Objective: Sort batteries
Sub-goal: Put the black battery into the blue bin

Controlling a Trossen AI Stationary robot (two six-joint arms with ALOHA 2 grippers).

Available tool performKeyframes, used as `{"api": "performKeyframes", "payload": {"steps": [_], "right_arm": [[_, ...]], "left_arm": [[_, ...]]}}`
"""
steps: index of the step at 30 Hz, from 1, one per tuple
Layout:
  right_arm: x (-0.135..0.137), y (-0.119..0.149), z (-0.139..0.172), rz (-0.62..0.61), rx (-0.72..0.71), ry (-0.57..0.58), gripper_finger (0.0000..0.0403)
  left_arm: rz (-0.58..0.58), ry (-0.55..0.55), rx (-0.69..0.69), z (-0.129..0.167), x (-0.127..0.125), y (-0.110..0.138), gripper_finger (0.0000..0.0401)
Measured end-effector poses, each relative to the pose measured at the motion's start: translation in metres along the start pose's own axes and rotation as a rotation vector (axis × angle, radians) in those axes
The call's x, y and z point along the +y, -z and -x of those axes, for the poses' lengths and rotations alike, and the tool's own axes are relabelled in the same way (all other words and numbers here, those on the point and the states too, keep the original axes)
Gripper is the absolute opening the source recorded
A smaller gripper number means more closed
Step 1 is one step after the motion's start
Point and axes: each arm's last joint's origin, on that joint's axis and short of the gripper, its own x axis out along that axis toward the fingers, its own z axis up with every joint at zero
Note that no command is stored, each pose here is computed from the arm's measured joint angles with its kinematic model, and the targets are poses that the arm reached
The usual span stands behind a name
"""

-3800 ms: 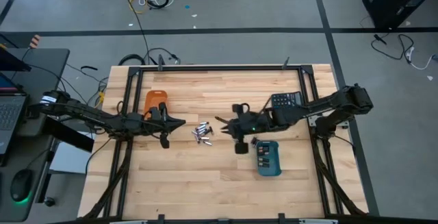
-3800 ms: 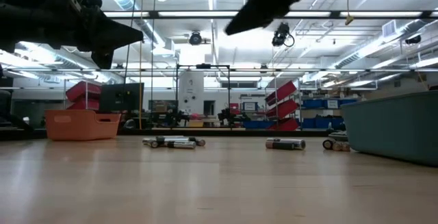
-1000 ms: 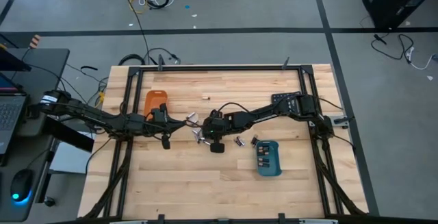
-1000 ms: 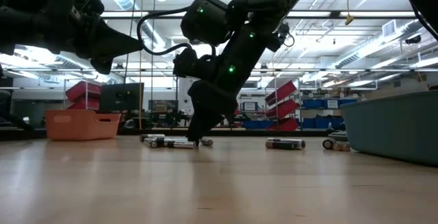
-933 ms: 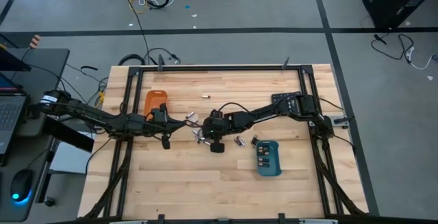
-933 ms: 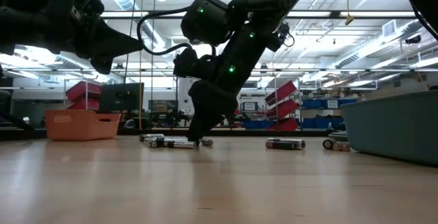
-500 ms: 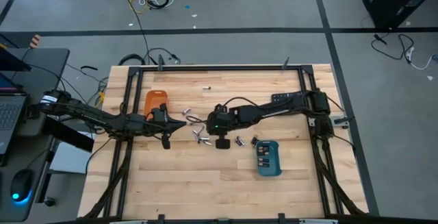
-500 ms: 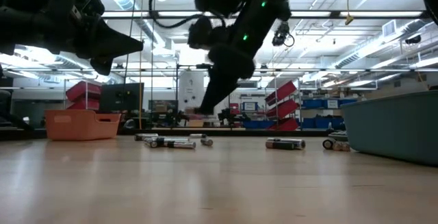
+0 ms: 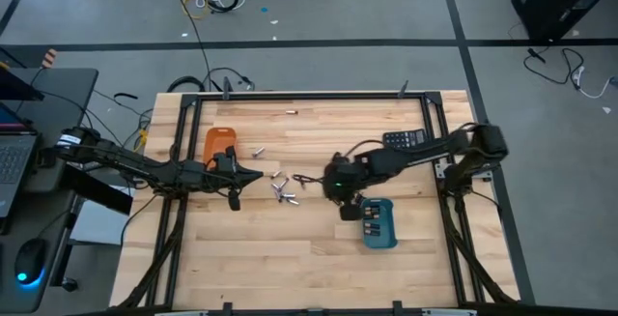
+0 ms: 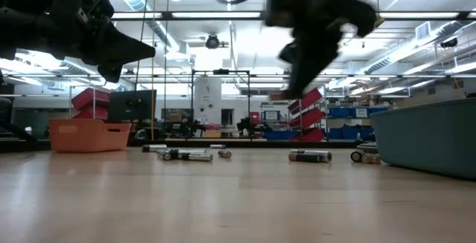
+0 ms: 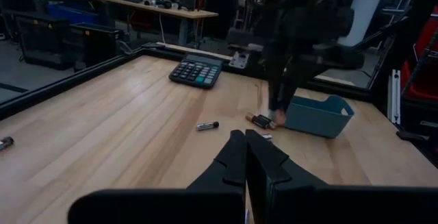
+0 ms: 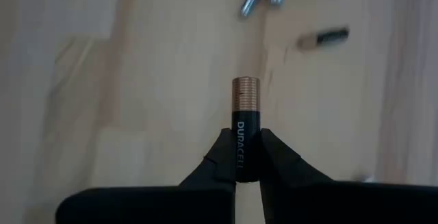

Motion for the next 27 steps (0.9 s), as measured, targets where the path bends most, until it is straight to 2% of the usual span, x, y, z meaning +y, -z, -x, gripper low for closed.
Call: {"api": "performKeyframes", "payload": {"steps": [7, 14, 16, 21, 27], "right_arm": [[0.023, 0.050, 0.023, -0.076, -0.004, 0.015, 0.0023], [0.039, 0.094, 0.029, -0.173, 0.034, -0.006, 0.0023], [0.042, 0.103, 0.029, -0.206, 0.040, -0.009, 0.0024], [0.046, 0.115, 0.031, -0.290, 0.044, -0.017, 0.0057], [0.047, 0.119, 0.031, -0.370, 0.065, -0.010, 0.0084]], "left_arm": [[0.000, -0.015, -0.003, 0.000, 0.000, 0.000, 0.0000], [0.000, -0.036, -0.008, 0.000, 0.001, 0.000, 0.0000], [0.000, -0.040, -0.008, 0.000, 0.001, 0.000, 0.0000], [0.000, -0.047, -0.010, 0.000, 0.001, 0.000, 0.0000], [0.000, -0.048, -0.011, 0.000, 0.001, 0.000, 0.0000]]}}
